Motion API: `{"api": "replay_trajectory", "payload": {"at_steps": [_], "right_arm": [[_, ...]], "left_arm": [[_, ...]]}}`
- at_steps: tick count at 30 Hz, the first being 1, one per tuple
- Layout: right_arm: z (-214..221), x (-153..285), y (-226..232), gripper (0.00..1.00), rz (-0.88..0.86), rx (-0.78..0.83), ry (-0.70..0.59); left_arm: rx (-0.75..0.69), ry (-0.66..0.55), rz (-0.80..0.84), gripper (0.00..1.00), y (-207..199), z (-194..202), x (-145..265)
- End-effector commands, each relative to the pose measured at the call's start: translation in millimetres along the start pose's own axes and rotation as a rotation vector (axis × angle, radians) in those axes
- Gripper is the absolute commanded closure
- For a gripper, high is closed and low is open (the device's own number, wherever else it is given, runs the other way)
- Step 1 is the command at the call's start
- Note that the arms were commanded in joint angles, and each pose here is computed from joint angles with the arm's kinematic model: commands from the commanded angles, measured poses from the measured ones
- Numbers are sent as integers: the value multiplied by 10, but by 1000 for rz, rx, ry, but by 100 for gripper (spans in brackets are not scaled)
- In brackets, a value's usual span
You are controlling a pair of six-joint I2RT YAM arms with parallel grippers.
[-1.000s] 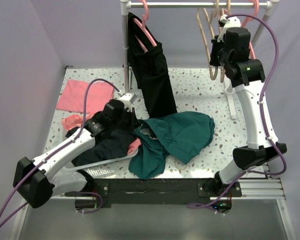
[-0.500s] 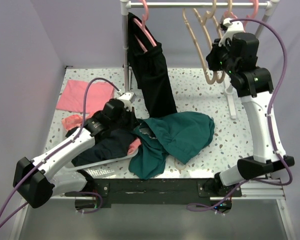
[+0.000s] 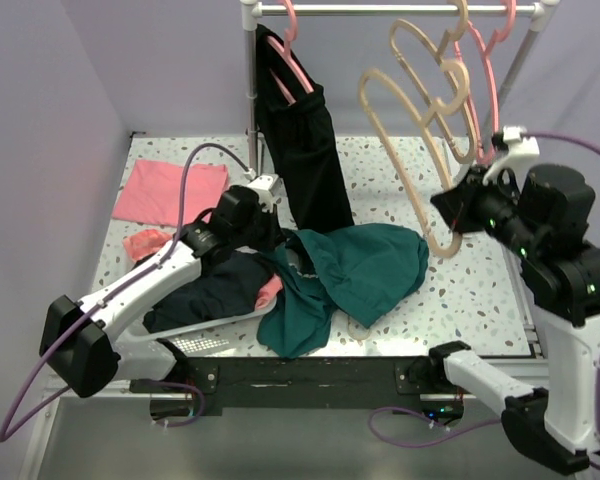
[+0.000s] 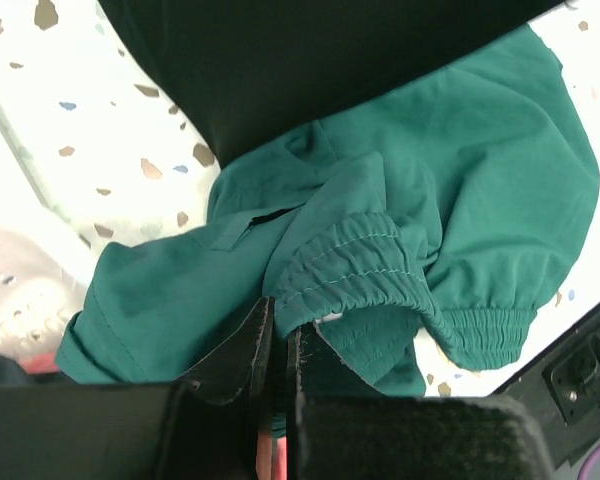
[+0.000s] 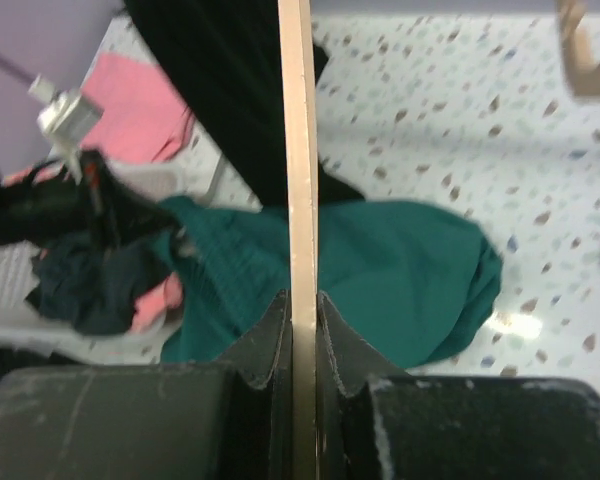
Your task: Place the shorts on the hanger
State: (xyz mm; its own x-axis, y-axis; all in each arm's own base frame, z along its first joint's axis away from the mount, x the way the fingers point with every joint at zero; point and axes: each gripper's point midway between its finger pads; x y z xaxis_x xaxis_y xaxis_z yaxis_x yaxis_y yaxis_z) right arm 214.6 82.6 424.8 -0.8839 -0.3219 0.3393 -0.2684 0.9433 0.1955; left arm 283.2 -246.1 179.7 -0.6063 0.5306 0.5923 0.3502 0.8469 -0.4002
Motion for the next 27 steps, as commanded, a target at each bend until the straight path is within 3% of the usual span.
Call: {"api": "replay_trajectory", "payload": {"at_steps": [1,7,17,20,27], "right_arm": [[641,507,307,100,-169,-91,173],[1101,947,419,100,-243,-112,301],[1358,1225,537,100,-300,-183,365],[1292,1263,493,100,-261,-199,319],[744,1551,467,100,-237,-167,5]], "left_arm": [[-30,-63,-3,100,-91,-318,-56],[-40,-59,-70,100,-39,-473,-237],[-46,-66,-93,100,-58,-635,-376],[-44,-54,-90,100,-47,-576,-410],[-41,-59,-81,100,-44,-539,-362]]}}
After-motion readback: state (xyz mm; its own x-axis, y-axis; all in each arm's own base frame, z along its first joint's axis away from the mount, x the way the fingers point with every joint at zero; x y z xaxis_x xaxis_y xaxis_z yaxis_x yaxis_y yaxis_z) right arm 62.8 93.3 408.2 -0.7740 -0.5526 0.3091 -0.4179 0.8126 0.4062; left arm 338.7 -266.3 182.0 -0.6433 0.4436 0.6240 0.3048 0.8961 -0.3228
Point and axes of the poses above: each gripper's point midway between its finger pads, its own x axis back along the fingers, its own y axis along the line the jaws close on, z = x × y, and after that the axes turned 4 degrees about x, right-handed
